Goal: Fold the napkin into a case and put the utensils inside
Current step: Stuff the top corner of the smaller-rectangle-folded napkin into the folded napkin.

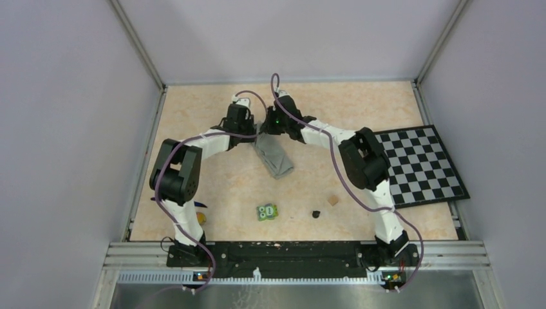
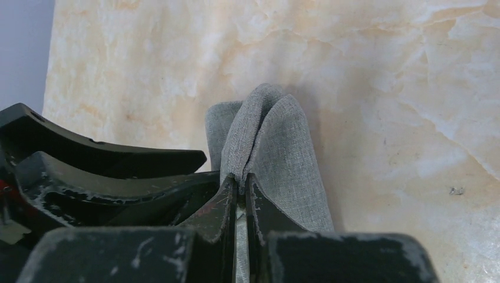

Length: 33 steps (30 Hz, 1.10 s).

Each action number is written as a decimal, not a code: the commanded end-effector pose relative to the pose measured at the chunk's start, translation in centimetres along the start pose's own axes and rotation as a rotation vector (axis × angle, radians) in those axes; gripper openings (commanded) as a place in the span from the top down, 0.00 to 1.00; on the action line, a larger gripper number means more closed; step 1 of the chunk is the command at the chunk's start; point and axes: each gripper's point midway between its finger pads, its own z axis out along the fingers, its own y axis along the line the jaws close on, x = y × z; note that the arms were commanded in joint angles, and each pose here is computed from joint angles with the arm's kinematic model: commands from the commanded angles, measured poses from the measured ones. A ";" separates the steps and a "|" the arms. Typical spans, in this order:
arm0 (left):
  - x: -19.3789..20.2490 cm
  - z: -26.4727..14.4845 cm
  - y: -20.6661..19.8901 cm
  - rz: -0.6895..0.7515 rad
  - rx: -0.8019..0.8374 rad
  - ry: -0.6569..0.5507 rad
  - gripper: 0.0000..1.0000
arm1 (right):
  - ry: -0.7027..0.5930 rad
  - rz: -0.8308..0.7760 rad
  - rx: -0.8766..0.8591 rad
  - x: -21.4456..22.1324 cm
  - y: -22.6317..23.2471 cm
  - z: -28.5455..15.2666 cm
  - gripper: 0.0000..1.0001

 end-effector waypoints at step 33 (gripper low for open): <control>-4.2 1.1 -1.9 0.179 -0.097 -0.179 0.92 | -0.012 0.050 -0.120 -2.2 3.3 -0.7 1.00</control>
